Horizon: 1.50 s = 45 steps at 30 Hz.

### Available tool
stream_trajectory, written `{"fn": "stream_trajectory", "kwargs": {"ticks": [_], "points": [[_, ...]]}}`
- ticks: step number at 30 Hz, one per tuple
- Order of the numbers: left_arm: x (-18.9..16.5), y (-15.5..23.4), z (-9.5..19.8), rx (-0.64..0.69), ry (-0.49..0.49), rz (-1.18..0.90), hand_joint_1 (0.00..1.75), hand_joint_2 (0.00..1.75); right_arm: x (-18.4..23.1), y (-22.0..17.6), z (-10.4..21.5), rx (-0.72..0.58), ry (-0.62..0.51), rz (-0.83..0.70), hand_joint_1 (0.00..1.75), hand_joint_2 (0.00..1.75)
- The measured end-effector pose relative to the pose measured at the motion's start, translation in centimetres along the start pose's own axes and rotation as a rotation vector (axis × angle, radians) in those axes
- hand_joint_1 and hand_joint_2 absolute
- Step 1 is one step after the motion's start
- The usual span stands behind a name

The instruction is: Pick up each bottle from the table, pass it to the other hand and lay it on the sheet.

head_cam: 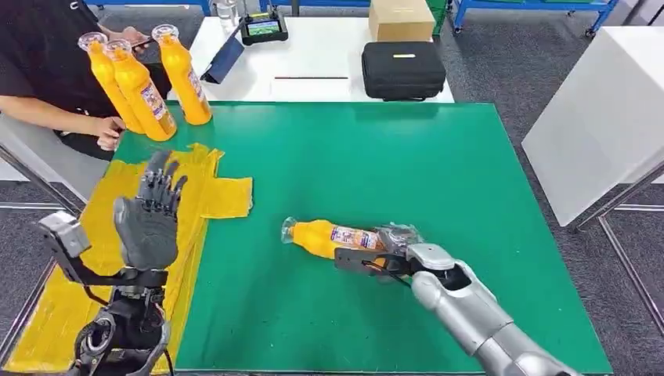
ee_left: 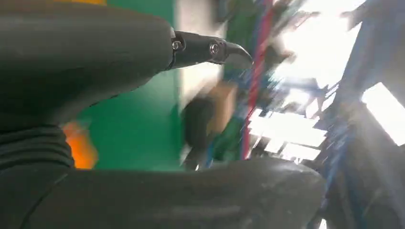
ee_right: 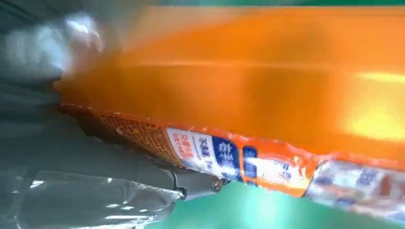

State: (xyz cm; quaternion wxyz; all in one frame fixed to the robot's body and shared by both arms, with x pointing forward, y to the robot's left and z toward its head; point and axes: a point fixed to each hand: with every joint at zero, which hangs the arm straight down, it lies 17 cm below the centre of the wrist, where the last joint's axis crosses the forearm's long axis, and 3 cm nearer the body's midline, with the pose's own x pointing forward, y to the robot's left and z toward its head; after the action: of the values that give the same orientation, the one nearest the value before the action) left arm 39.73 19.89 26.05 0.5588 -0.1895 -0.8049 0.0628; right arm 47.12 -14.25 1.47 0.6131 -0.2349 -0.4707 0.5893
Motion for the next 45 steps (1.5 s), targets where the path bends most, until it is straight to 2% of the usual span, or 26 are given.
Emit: {"fn": "stream_trajectory", "kwargs": {"ticks": [5, 9, 15, 24, 30, 45], "points": [[-1.2, -1.3, 1.6, -0.065, 0.060, 0.052, 0.00, 1.75, 7.1, -9.2, 3.1, -0.209, -0.234, -0.348, 1.75, 1.75], [-0.6, -4.1, 1.7, -0.123, 0.056, 0.011, 0.00, 1.75, 9.7, -13.2, 6.0, -0.304, -0.352, -0.475, 1.75, 1.75], [2.0, -9.2, 0.7, -0.235, -0.058, -0.046, 0.00, 1.75, 10.8, -13.8, 7.9, -0.323, -0.423, -0.562, 1.75, 1.75], [3.1, -13.6, 0.4, -0.354, -0.097, -0.028, 0.00, 1.75, 11.5, -14.9, 9.0, -0.346, -0.470, -0.617, 1.75, 1.75], [3.4, -14.5, 0.0, -0.368, -0.094, 0.016, 0.00, 1.75, 12.2, -15.2, 9.2, -0.345, -0.489, -0.629, 1.75, 1.75], [4.8, -14.5, -2.3, -0.323, -0.082, 0.113, 0.00, 1.75, 20.8, -16.2, 10.4, -0.318, -0.626, -0.609, 1.75, 1.75]]}}
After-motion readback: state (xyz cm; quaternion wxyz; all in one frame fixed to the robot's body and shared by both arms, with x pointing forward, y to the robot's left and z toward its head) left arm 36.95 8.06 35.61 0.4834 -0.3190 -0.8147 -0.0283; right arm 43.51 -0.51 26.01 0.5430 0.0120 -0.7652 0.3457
